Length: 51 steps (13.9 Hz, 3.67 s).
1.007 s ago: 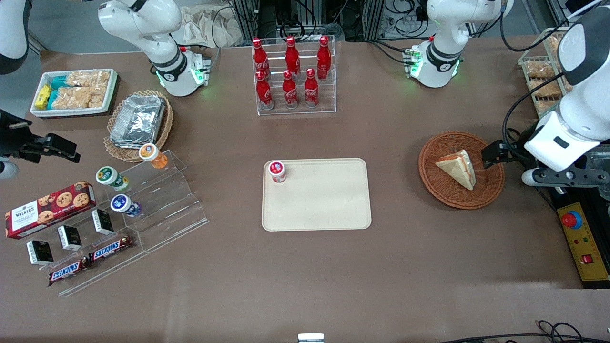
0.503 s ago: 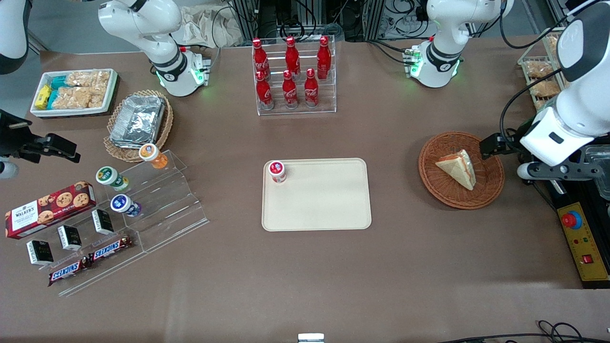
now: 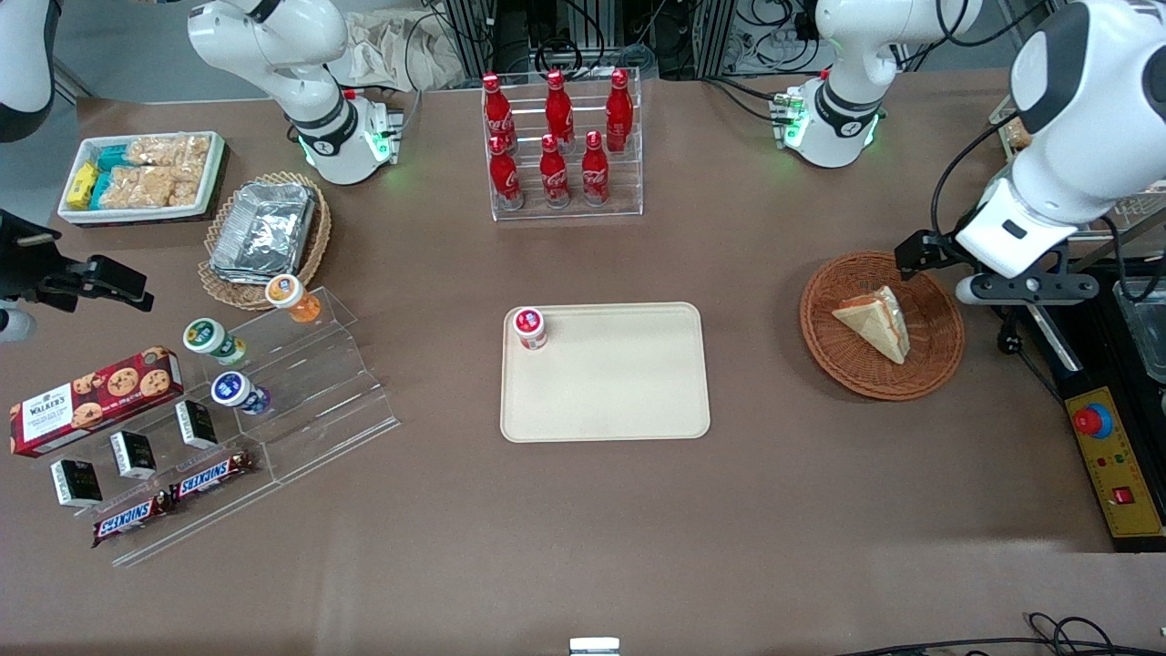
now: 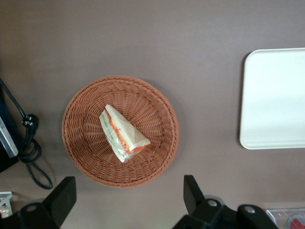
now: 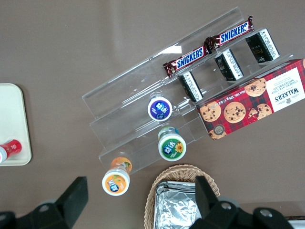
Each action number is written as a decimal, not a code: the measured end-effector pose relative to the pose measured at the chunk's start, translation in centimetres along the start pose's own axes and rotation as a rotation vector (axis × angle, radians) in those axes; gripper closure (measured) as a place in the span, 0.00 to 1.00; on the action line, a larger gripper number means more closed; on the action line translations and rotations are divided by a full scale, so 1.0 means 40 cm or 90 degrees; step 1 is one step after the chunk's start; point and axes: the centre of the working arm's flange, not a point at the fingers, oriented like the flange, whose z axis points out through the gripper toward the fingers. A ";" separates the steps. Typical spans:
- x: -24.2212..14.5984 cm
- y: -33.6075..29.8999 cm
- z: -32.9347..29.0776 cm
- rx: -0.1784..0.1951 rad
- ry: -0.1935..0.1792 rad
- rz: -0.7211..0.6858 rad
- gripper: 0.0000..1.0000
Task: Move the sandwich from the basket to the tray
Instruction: 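Move the open left gripper over the wrapped sandwich in the basket, then lower the left gripper and close it on the sandwich's edge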
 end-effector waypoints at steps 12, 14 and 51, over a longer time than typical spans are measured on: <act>-0.063 -0.120 0.223 -0.032 -0.004 -0.315 0.00; -0.059 -0.122 0.291 -0.034 -0.004 -0.359 0.00; -0.008 -0.144 0.651 -0.008 -0.100 -0.517 0.00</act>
